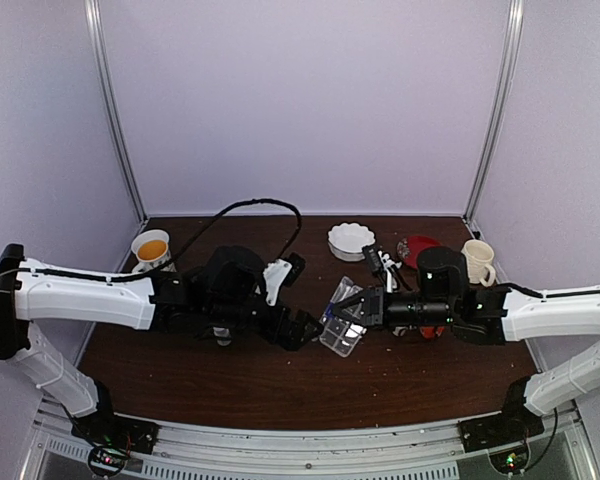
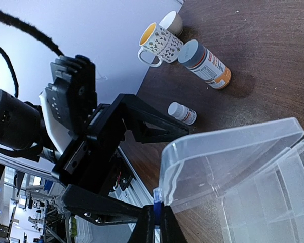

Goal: Sort the pills into containers
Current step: Open the pill container.

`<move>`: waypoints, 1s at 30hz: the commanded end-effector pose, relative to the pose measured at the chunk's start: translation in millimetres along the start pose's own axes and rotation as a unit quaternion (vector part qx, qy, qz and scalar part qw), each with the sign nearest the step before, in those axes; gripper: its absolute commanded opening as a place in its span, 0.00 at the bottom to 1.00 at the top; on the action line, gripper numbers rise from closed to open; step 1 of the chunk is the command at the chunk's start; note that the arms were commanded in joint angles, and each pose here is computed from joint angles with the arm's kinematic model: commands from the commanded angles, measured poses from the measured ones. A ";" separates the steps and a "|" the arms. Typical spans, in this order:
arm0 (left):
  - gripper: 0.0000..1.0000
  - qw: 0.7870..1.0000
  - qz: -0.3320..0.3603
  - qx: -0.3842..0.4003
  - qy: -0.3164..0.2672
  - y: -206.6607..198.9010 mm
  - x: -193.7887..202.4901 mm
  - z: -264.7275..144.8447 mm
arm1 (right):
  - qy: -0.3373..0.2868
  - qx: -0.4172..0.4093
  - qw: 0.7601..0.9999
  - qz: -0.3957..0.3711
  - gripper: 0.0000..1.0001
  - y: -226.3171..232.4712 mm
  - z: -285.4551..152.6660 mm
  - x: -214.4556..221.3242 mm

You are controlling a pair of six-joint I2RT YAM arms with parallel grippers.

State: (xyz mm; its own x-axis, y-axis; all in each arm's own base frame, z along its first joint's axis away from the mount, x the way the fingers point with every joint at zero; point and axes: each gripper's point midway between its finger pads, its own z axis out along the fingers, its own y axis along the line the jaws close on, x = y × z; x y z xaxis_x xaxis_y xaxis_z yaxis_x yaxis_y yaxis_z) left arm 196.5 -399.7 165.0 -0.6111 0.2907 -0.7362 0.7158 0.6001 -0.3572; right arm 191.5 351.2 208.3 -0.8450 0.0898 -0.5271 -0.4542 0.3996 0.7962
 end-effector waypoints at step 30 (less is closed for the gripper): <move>0.76 0.974 0.127 -0.170 -0.082 -13.1 -52.9 -15.3 | -0.109 -0.011 0.987 0.114 0.00 16.7 -11.3 -47.1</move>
State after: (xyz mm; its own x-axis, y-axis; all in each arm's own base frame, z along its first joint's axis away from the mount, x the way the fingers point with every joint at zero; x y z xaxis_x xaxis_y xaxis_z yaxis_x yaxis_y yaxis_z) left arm 201.8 -414.3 215.3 -0.3696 0.3393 -0.8650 0.7068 0.7070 -0.0246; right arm 217.3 339.6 234.9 -0.8558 0.3477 -0.3831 -0.2571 0.3568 0.8981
